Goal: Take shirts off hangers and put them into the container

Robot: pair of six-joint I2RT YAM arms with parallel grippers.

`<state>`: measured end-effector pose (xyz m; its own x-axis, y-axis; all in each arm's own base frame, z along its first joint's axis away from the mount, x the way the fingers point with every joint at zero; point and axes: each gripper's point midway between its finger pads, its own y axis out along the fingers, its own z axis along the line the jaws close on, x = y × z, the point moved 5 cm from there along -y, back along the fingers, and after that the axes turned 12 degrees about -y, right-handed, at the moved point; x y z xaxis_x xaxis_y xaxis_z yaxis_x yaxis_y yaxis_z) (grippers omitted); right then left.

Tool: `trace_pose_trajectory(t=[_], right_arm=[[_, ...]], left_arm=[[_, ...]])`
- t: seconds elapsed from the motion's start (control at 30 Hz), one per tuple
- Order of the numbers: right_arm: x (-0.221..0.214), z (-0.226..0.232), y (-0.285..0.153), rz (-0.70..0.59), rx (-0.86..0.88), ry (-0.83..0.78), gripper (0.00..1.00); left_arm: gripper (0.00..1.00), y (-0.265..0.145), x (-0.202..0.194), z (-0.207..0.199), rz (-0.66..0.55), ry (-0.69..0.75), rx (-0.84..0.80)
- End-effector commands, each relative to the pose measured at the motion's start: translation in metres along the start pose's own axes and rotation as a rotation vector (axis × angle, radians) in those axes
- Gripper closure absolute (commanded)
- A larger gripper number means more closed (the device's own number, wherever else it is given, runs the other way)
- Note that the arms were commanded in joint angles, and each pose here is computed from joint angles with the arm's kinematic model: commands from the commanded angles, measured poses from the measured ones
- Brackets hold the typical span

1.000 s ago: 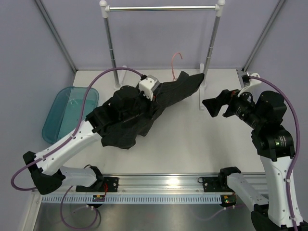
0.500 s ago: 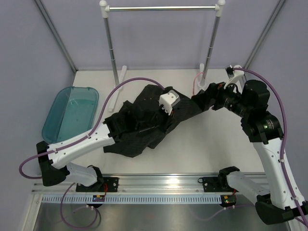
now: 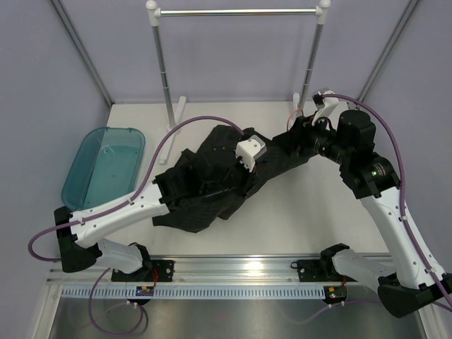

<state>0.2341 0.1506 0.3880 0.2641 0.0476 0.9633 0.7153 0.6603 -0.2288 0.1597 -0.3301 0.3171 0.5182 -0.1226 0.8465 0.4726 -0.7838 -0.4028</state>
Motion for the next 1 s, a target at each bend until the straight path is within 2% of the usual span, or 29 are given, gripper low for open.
trace_pose_trajectory(t=[0.0, 0.03, 0.13, 0.23, 0.27, 0.33, 0.37, 0.53, 0.57, 0.7, 0.77, 0.8, 0.9, 0.97], right_arm=[[0.023, 0.003, 0.001, -0.081, -0.001, -0.036, 0.44], [0.022, 0.004, 0.002, -0.079, 0.002, -0.038, 0.50], [0.020, 0.003, 0.004, -0.073, 0.002, -0.038, 0.58], [0.017, 0.004, 0.004, -0.070, 0.001, -0.037, 0.75], [0.017, 0.004, 0.004, -0.070, 0.000, -0.037, 0.84], [0.016, 0.003, 0.003, -0.071, -0.006, -0.039, 0.92], [0.015, 0.002, 0.003, -0.070, -0.011, -0.043, 0.99], [0.012, 0.001, 0.000, -0.066, -0.021, -0.062, 1.00], [0.012, 0.000, 0.000, -0.066, -0.031, -0.066, 1.00], [0.011, 0.000, -0.003, -0.076, -0.031, -0.084, 1.00], [0.009, 0.001, -0.003, -0.080, -0.026, -0.087, 1.00], [0.007, 0.001, -0.004, -0.080, -0.026, -0.087, 1.00], [0.005, 0.002, -0.004, -0.081, -0.019, -0.091, 1.00], [0.003, 0.002, -0.004, -0.085, -0.012, -0.096, 1.00]], left_arm=[[1.00, -0.004, 0.028, -0.014, -0.123, -0.030, -0.038], [1.00, -0.005, 0.028, -0.014, -0.126, -0.032, -0.039], [1.00, -0.006, 0.028, -0.015, -0.125, -0.032, -0.042], [1.00, -0.006, 0.027, -0.015, -0.127, -0.032, -0.037], [1.00, -0.006, 0.027, -0.015, -0.126, -0.033, -0.037], [1.00, -0.006, 0.026, -0.015, -0.125, -0.038, -0.035], [1.00, -0.006, 0.027, -0.014, -0.128, -0.040, -0.033], [0.99, -0.008, 0.026, -0.012, -0.139, -0.064, -0.022], [0.89, -0.009, 0.027, -0.013, -0.143, -0.074, -0.023], [0.59, -0.016, 0.030, -0.013, -0.175, -0.099, -0.029], [0.51, -0.018, 0.032, -0.012, -0.188, -0.109, -0.021], [0.41, -0.019, 0.033, -0.012, -0.194, -0.113, -0.022], [0.30, -0.022, 0.039, -0.014, -0.221, -0.123, -0.030], [0.27, -0.023, 0.045, -0.016, -0.237, -0.131, -0.038]])
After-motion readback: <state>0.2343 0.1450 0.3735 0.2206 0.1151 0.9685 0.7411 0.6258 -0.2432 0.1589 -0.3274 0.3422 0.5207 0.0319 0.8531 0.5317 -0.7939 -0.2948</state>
